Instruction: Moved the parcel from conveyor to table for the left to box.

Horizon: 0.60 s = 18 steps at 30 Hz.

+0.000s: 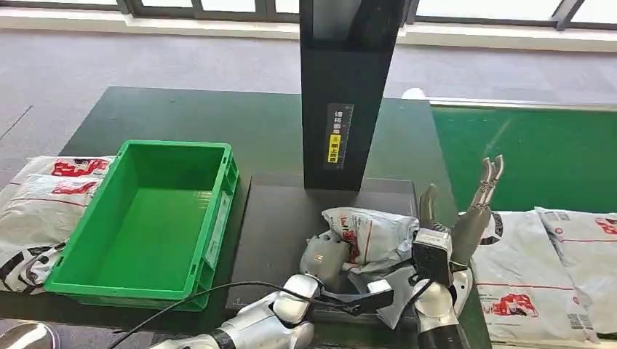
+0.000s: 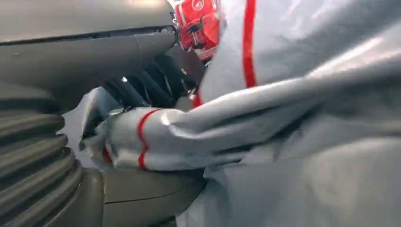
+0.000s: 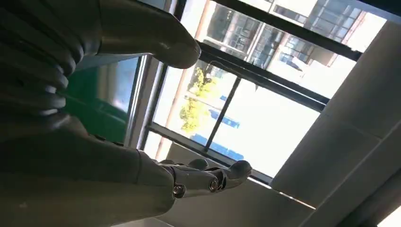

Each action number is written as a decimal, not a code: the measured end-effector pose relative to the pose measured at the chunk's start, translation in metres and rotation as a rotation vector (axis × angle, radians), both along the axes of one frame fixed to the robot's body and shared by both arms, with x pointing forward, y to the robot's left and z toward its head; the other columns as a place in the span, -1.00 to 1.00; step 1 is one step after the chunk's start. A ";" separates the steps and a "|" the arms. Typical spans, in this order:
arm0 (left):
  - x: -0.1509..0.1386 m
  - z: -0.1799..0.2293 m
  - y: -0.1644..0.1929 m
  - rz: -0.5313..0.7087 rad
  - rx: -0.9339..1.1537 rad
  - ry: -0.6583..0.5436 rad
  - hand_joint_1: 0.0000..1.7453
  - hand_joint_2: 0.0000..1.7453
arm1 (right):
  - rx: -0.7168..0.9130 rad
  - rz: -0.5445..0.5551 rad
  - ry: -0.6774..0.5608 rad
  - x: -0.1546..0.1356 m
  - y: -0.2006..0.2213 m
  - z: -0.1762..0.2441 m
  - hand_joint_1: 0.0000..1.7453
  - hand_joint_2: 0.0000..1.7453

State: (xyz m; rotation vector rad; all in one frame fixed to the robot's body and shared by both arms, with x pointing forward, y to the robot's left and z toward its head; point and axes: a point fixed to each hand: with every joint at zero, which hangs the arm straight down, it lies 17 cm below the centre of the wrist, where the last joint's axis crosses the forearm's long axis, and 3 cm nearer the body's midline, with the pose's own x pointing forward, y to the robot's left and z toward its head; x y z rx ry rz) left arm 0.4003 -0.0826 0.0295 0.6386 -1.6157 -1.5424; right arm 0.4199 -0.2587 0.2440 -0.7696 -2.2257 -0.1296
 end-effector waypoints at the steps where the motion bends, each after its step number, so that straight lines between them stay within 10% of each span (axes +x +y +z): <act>1: 0.000 0.000 0.000 0.000 0.003 -0.004 1.00 1.00 | 0.000 0.000 0.000 0.000 0.000 0.000 -1.00 1.00; 8: 0.003 0.005 0.003 0.017 0.007 -0.048 1.00 1.00 | -0.004 0.000 0.001 0.000 0.000 0.000 -1.00 1.00; 15: -0.019 0.077 -0.027 -0.145 -0.011 -0.430 1.00 1.00 | -0.028 -0.022 0.007 -0.006 -0.006 -0.004 -1.00 1.00; 18: 0.022 0.125 0.016 0.017 -0.152 -0.468 1.00 1.00 | -0.032 -0.034 0.010 -0.010 -0.010 -0.005 -1.00 1.00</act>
